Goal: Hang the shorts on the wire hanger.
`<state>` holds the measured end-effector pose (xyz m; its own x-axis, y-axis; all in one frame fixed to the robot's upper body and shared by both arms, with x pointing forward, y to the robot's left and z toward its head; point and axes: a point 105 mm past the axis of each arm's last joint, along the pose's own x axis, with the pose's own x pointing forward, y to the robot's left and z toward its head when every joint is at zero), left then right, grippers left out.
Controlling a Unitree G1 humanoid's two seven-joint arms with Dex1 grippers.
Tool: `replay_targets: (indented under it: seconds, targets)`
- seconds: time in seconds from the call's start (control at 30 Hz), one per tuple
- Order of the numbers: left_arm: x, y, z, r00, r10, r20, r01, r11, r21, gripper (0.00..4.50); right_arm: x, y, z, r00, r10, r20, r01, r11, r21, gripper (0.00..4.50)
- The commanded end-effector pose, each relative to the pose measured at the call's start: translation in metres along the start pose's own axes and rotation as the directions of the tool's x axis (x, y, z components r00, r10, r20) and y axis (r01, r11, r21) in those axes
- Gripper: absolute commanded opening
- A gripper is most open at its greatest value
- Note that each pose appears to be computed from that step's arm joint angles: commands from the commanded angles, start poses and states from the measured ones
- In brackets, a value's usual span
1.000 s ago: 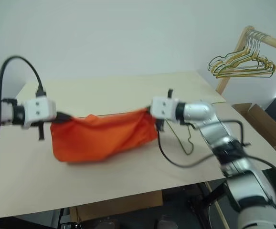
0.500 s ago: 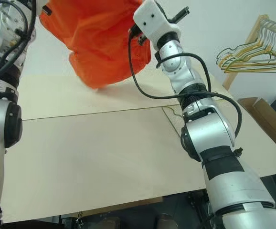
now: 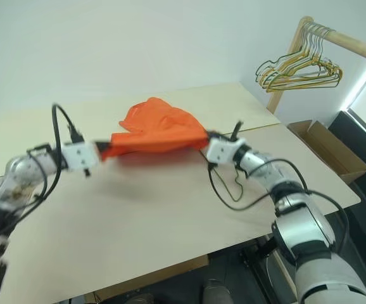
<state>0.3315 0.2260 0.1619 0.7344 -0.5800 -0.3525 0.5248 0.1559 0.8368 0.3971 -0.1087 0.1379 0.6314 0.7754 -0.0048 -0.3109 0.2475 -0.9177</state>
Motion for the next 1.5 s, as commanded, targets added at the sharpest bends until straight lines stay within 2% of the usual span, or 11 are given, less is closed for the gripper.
replay_targets:
  seconds: [0.03,0.17,0.33,0.73,0.87,1.0,1.13,1.23,1.33,1.4,1.5]
  targets:
    - [-0.045,0.007,0.014,0.993,-0.113,-0.045,0.113,0.994,0.001,0.00,-0.010,0.000,0.015,0.995,0.040,0.095,-0.038,0.999,-0.019,0.08]
    - [-0.072,-0.037,0.026,0.918,-0.390,-0.075,0.388,0.921,-0.040,0.00,-0.023,0.031,0.020,0.973,0.193,0.126,-0.186,0.980,-0.069,0.08]
    - [-0.083,-0.082,0.054,0.827,-0.560,-0.053,0.551,0.825,-0.127,0.00,-0.047,0.055,0.013,0.934,0.345,0.089,-0.330,0.932,-0.149,0.08]
    - [-0.076,-0.119,0.082,0.818,-0.570,-0.082,0.542,0.810,-0.222,0.00,-0.092,0.066,0.007,0.926,0.377,-0.005,-0.372,0.913,-0.169,0.08]
    - [-0.079,-0.121,0.079,0.808,-0.582,-0.091,0.552,0.802,-0.229,0.88,-0.101,0.076,0.017,0.916,0.402,0.012,-0.396,0.907,-0.143,0.00]
    - [-0.087,-0.128,0.079,0.774,-0.627,-0.088,0.600,0.771,-0.212,2.19,-0.109,0.089,0.025,0.886,0.463,0.018,-0.461,0.884,-0.082,1.06]
    - [-0.097,-0.121,0.079,0.774,-0.630,-0.057,0.604,0.763,-0.229,3.50,-0.120,0.083,0.036,0.879,0.476,0.024,-0.476,0.879,-0.005,2.45]
    - [-0.105,-0.111,0.075,0.779,-0.626,-0.040,0.602,0.764,-0.231,4.48,-0.139,0.081,0.046,0.840,0.543,0.013,-0.541,0.835,0.094,3.52]
    - [-0.106,-0.097,0.075,0.808,-0.589,0.010,0.575,0.785,-0.230,4.50,-0.156,0.073,0.052,0.821,0.571,-0.006,-0.548,0.791,0.272,4.46]
    - [-0.101,-0.084,0.077,0.849,-0.525,0.056,0.521,0.816,-0.251,4.50,-0.155,0.052,0.045,0.877,0.474,-0.075,-0.388,0.793,0.469,4.46]
    - [-0.096,-0.067,0.082,0.870,-0.466,0.159,0.492,0.796,-0.353,4.50,-0.157,0.030,0.030,0.897,0.393,-0.204,-0.190,0.758,0.623,4.46]
